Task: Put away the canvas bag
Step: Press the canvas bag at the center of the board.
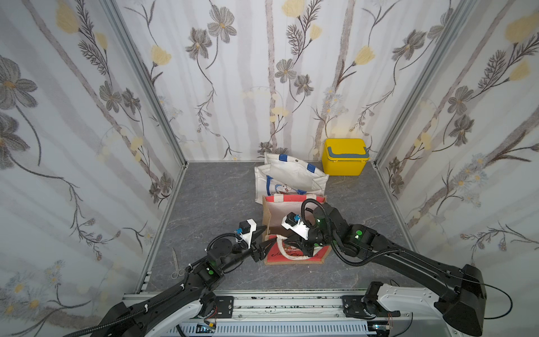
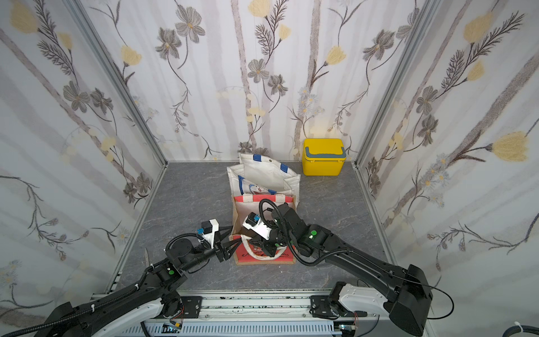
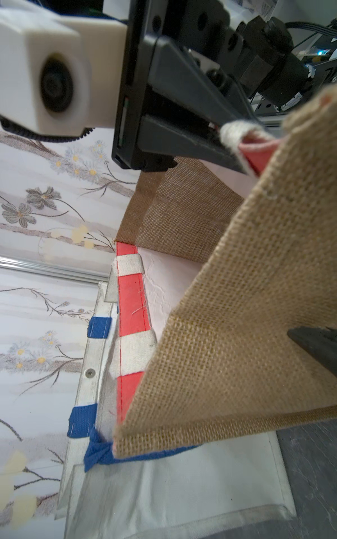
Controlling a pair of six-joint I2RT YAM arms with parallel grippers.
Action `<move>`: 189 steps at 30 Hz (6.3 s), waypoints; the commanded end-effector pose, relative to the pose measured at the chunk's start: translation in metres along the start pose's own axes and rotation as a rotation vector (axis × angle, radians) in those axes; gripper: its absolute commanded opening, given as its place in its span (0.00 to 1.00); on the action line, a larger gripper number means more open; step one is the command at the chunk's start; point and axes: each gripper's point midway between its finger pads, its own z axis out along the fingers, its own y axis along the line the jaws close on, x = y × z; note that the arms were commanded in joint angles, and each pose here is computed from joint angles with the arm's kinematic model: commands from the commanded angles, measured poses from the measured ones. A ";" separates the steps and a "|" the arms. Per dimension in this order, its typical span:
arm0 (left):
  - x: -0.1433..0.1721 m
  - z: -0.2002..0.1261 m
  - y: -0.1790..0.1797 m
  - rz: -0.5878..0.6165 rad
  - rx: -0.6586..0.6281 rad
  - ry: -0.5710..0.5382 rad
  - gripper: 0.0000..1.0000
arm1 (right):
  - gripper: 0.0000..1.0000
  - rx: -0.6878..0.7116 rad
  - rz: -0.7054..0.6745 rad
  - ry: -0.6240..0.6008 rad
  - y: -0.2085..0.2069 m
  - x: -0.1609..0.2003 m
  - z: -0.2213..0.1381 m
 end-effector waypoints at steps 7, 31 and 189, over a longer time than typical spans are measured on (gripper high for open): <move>-0.013 0.001 -0.012 0.025 0.059 -0.026 0.10 | 0.50 0.096 -0.065 -0.015 -0.013 -0.009 -0.012; -0.007 0.007 -0.024 -0.046 0.140 0.029 0.00 | 0.88 0.154 -0.336 0.035 -0.042 -0.054 0.012; -0.046 0.026 -0.001 0.224 0.186 -0.047 1.00 | 0.00 0.161 -0.278 0.340 -0.044 -0.022 -0.018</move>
